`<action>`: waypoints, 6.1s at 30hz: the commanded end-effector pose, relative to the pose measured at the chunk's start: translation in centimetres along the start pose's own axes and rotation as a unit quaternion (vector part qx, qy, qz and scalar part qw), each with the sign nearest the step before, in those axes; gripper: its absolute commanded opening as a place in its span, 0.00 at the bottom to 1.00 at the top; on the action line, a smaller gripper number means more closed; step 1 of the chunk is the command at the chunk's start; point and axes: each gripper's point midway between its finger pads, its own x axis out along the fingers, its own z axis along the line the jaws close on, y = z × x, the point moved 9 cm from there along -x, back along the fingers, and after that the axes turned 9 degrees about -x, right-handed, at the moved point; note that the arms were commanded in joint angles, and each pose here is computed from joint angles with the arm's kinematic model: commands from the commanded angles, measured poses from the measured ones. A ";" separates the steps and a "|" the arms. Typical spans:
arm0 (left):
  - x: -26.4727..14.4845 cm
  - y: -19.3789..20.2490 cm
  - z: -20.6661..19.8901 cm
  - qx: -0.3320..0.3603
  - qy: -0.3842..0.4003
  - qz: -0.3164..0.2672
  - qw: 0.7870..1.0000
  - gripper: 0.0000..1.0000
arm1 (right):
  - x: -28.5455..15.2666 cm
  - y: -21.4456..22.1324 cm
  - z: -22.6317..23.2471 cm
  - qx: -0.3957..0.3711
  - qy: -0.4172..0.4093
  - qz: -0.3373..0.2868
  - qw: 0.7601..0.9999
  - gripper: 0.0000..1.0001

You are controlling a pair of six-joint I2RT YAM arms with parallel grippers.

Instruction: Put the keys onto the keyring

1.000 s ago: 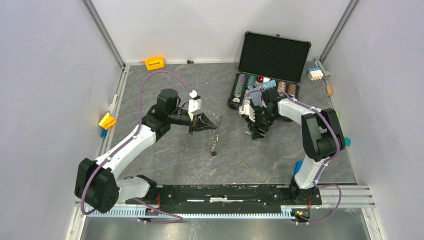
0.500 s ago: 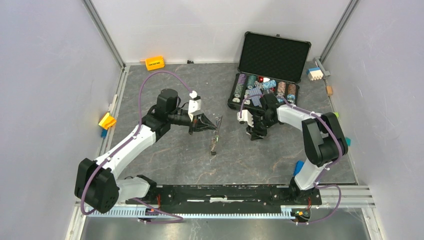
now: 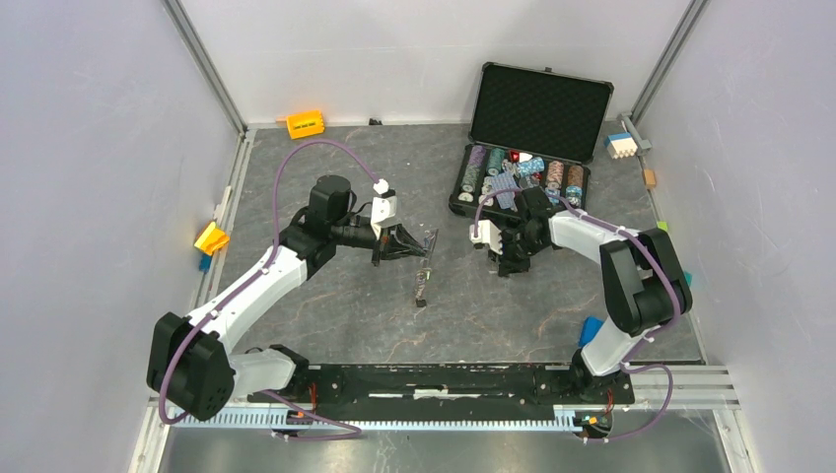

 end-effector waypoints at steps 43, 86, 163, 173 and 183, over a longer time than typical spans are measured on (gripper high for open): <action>-0.5 -2.3 -0.4 0.060 0.014 -0.025 0.998 0.02 | -3.5 1.5 -0.1 0.090 0.069 0.008 0.993 0.42; -0.7 -2.5 -0.9 0.063 0.018 -0.030 0.997 0.02 | -1.6 2.9 2.3 0.283 0.030 -0.041 0.958 0.49; -0.7 -2.2 -0.9 0.062 0.020 -0.029 0.997 0.02 | -1.0 0.9 1.5 0.310 0.028 -0.077 0.947 0.05; -0.6 -2.3 -0.5 0.051 0.003 -0.031 0.998 0.02 | -3.2 -1.2 0.8 0.212 0.042 -0.131 0.967 0.00; -0.3 -3.3 0.5 0.021 -0.030 -0.043 0.998 0.02 | -6.8 -4.9 2.5 0.057 0.025 -0.230 0.971 0.00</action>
